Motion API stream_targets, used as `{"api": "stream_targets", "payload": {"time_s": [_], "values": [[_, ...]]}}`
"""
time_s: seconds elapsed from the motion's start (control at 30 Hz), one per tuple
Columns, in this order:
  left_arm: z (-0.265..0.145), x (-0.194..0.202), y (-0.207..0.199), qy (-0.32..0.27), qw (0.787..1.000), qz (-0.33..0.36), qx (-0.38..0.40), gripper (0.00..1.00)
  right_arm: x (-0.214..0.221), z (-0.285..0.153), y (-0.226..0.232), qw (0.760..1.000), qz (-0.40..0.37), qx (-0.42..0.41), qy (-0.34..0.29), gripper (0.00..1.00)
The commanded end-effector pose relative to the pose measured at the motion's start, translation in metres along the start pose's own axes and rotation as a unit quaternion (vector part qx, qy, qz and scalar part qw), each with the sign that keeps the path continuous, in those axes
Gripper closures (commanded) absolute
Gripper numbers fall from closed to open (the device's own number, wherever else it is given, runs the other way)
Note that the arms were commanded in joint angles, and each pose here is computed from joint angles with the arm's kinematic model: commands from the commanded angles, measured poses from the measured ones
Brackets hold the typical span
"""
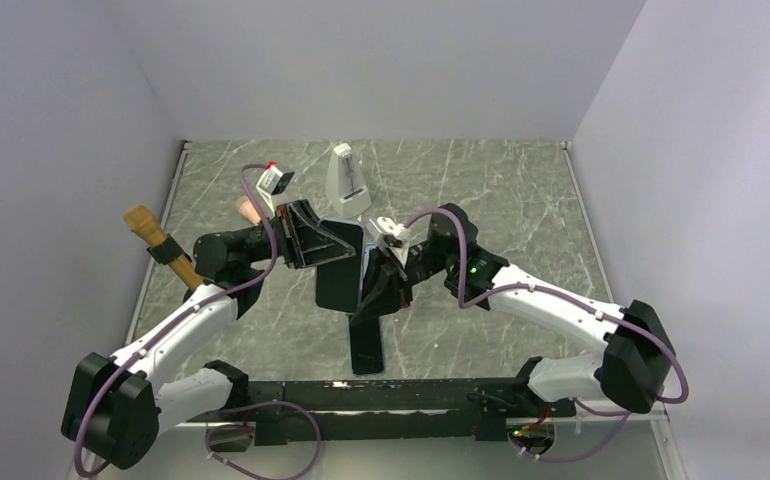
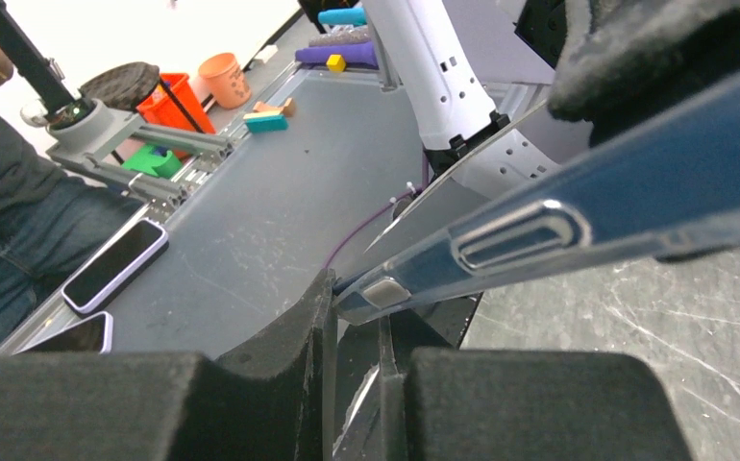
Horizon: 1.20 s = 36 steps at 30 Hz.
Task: Take the phone out of the phone case
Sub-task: Remove the phone case from the phone.
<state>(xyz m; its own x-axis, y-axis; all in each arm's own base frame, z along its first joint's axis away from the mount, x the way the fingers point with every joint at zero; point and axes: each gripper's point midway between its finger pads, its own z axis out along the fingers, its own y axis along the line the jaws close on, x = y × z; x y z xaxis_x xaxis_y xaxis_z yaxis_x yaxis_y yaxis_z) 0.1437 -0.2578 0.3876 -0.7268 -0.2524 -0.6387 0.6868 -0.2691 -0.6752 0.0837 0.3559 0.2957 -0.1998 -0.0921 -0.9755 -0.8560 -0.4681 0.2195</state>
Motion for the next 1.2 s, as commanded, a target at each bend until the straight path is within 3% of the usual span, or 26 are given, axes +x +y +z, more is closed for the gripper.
{"api": "stream_targets", "payload": {"time_s": [0.0,0.3,0.47,0.63,0.8,0.97,1.07,1.17], "values": [[0.004,0.019,-0.035,0.045,0.996,-0.052,0.053,1.0,-0.032,-0.004,-0.058,0.99,-0.085,0.109,-0.03,1.0],[0.003,0.019,-0.038,0.04,0.995,-0.058,0.064,1.0,-0.033,-0.003,-0.064,0.989,-0.087,0.113,-0.03,1.0],[0.004,0.017,-0.042,0.037,0.996,-0.05,0.065,1.0,-0.033,-0.013,-0.085,0.978,-0.078,0.186,-0.044,1.0],[0.004,0.014,-0.05,0.037,0.995,-0.05,0.082,1.0,-0.011,-0.047,-0.127,0.943,-0.043,0.329,-0.039,1.0],[0.004,0.012,-0.058,0.041,0.993,-0.046,0.105,1.0,0.018,-0.067,-0.139,0.935,-0.02,0.354,-0.024,1.0],[0.004,0.009,-0.061,0.033,0.992,-0.043,0.115,1.0,0.019,-0.076,-0.14,0.926,-0.014,0.376,-0.017,1.0],[0.004,0.003,-0.058,-0.005,0.994,-0.021,0.108,1.0,0.005,-0.081,-0.132,0.917,0.003,0.394,-0.054,1.0],[0.005,-0.013,-0.053,-0.067,0.994,0.012,0.088,1.0,-0.013,-0.094,-0.123,0.894,0.037,0.427,-0.133,1.0]]}}
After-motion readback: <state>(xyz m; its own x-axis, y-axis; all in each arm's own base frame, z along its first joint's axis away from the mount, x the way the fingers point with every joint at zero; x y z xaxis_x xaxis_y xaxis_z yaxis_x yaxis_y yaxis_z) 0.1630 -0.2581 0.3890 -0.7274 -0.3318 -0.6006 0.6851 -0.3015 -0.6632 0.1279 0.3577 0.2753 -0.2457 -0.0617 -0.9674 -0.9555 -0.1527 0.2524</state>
